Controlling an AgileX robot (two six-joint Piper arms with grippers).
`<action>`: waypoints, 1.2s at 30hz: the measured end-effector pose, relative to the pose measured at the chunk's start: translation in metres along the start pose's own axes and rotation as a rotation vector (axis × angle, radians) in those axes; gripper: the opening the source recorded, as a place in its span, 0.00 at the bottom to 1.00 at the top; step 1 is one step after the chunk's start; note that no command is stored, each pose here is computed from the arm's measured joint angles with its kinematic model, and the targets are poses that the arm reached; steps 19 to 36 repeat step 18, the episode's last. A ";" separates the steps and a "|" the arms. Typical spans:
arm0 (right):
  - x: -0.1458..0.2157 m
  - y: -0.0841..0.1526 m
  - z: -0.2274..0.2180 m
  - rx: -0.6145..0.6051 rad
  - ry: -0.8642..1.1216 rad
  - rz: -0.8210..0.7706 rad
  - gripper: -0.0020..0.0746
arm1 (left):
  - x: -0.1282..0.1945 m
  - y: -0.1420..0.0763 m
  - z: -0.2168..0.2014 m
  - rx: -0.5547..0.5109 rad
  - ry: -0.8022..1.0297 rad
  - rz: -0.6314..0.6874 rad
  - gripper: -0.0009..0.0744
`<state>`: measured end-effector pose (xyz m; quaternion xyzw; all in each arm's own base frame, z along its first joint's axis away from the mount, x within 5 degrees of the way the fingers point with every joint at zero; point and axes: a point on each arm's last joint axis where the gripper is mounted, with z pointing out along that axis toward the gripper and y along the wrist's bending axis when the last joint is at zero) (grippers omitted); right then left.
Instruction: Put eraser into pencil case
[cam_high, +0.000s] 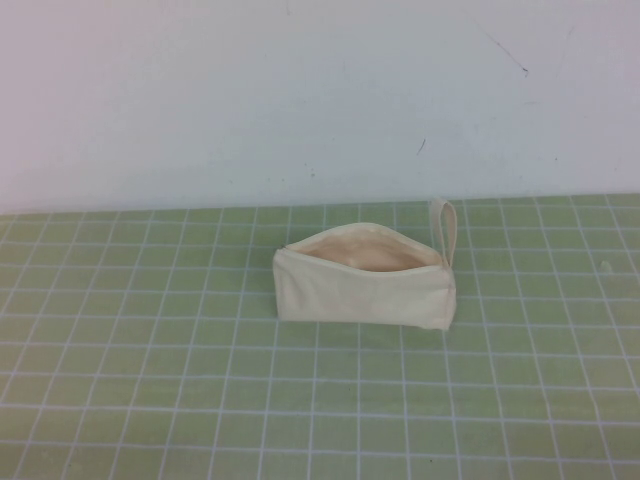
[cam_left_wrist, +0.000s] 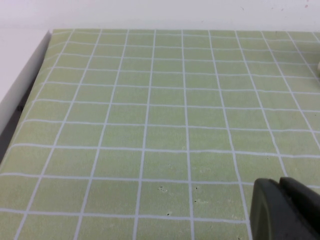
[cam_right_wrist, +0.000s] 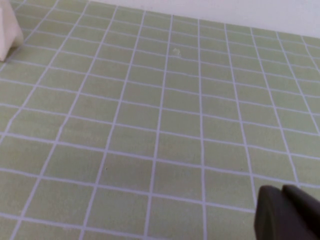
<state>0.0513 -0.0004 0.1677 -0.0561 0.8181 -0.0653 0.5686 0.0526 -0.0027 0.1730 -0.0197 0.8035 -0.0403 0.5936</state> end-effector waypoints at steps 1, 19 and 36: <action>0.000 0.000 0.000 0.000 0.000 0.002 0.03 | 0.000 0.000 0.000 0.000 0.000 0.000 0.01; 0.000 0.000 0.000 0.001 0.001 0.095 0.03 | 0.000 0.000 0.000 0.000 0.000 0.000 0.01; 0.000 0.000 0.000 0.001 0.001 0.095 0.03 | 0.000 0.000 0.000 0.000 0.000 0.000 0.01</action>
